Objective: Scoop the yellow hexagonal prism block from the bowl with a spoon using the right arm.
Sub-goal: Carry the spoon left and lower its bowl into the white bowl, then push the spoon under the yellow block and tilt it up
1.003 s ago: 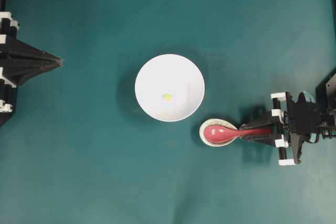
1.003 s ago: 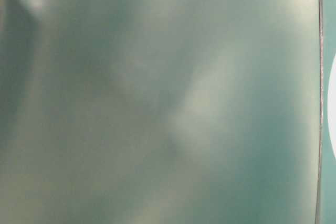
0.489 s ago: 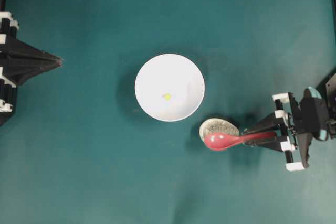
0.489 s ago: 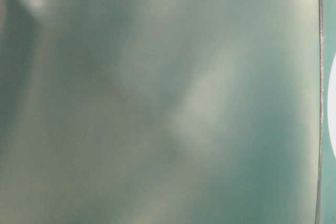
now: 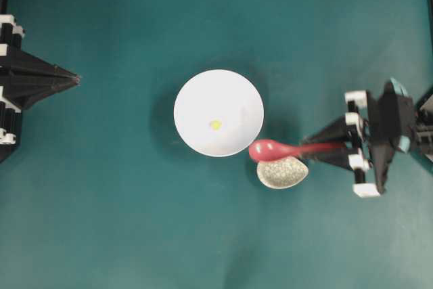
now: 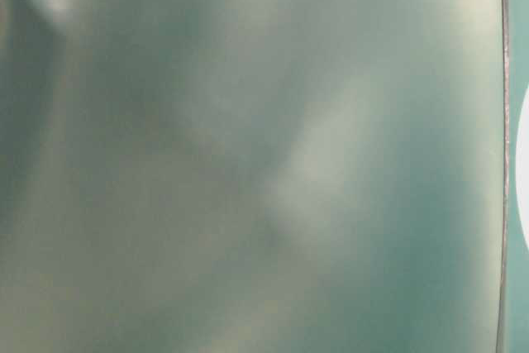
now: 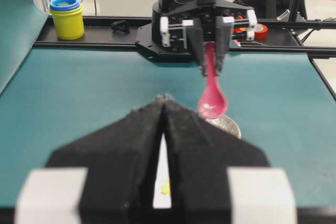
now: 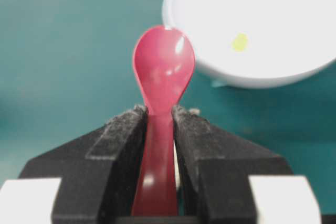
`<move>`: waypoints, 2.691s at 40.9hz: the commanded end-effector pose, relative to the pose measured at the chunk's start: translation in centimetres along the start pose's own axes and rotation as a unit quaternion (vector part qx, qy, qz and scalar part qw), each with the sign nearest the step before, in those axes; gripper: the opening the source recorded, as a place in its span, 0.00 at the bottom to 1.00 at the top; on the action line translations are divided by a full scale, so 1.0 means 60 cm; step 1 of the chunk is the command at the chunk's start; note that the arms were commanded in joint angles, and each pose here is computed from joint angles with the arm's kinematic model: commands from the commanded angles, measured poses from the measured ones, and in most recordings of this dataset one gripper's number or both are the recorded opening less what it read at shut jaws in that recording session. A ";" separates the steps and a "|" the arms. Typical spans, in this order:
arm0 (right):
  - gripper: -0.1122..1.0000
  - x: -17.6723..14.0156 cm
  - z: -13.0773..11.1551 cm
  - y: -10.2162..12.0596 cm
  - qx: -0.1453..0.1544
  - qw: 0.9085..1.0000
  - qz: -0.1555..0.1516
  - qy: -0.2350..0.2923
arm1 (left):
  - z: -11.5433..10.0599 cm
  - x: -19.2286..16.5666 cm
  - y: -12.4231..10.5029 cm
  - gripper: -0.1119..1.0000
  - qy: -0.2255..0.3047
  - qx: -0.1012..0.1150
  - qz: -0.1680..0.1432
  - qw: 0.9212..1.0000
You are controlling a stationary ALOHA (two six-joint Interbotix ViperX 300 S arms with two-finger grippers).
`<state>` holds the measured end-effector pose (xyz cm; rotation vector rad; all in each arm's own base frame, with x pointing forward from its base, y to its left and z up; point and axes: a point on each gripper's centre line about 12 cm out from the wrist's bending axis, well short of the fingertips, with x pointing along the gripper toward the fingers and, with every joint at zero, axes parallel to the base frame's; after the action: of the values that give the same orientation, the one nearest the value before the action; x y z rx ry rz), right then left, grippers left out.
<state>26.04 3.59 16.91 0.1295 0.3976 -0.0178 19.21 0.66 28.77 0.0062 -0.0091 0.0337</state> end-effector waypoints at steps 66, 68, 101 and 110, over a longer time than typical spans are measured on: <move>0.32 0.157 0.131 -0.107 -0.019 0.960 0.011 0.278 | 0.015 0.003 0.000 0.10 -0.012 0.001 0.001 1.000; 0.32 0.160 0.128 -0.107 -0.019 0.959 0.012 0.281 | 0.016 0.002 0.001 0.10 -0.013 0.000 0.001 1.000; 0.32 0.207 0.139 -0.118 -0.027 0.968 -0.001 0.251 | 0.017 0.002 0.001 0.10 -0.014 -0.001 0.001 1.000; 0.32 0.211 0.148 -0.122 -0.030 0.974 -0.010 0.226 | 0.017 0.002 0.000 0.10 -0.014 0.000 0.001 1.000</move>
<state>40.26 -4.46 17.66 0.0801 0.9106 0.0137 19.16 0.63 28.76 0.0046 -0.0107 0.0321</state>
